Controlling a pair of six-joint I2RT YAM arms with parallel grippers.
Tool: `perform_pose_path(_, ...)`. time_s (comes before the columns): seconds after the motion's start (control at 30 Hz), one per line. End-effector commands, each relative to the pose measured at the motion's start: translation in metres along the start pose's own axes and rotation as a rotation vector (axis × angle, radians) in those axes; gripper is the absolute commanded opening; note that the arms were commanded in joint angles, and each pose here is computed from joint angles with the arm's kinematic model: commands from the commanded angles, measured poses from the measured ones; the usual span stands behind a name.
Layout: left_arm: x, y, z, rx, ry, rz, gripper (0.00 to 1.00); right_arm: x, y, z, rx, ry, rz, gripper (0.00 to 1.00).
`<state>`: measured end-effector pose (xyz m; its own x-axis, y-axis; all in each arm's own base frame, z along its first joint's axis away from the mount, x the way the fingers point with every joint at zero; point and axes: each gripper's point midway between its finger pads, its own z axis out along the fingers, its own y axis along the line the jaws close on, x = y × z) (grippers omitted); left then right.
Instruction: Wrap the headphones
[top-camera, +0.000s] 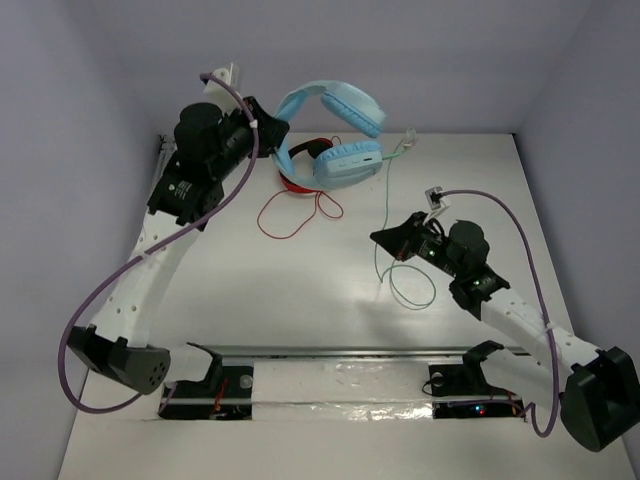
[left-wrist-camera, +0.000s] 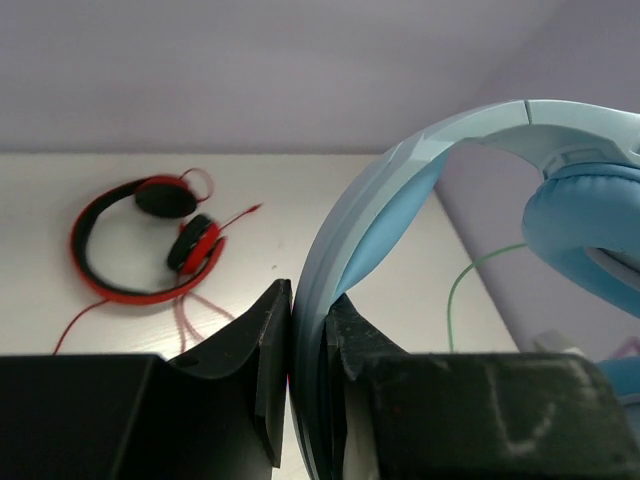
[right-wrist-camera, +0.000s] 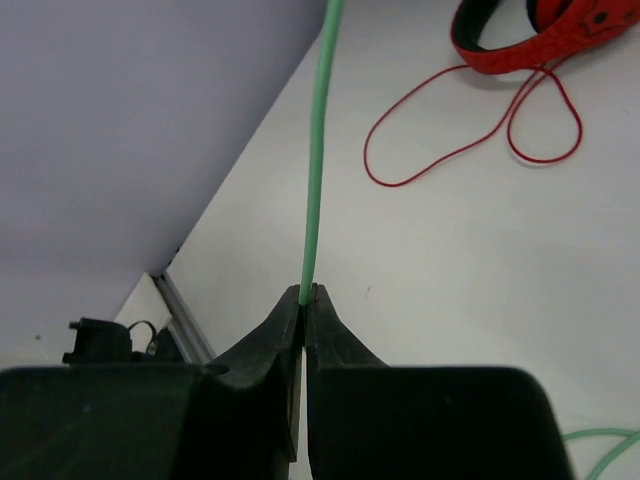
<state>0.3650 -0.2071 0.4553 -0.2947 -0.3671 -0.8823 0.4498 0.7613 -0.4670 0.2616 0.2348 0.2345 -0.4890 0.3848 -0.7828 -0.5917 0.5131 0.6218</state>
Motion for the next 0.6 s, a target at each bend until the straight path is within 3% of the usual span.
perform_pose_path(0.0,-0.054,0.004,-0.029,-0.055,-0.301,-0.069,0.00,-0.008,-0.013,0.008,0.139,0.015,0.013,0.00)
perform_pose_path(0.07,-0.026,0.030,-0.023,-0.125,-0.287,-0.092,0.00,-0.002,-0.019,0.011,0.199,0.038,0.007,0.00)
perform_pose_path(0.2,-0.013,0.063,-0.039,-0.241,-0.380,-0.132,0.00,0.021,-0.022,0.010,0.273,0.128,-0.016,0.00)
perform_pose_path(0.57,0.065,0.113,-0.034,-0.375,-0.350,-0.171,0.00,0.068,0.054,0.008,0.249,0.315,-0.129,0.00)
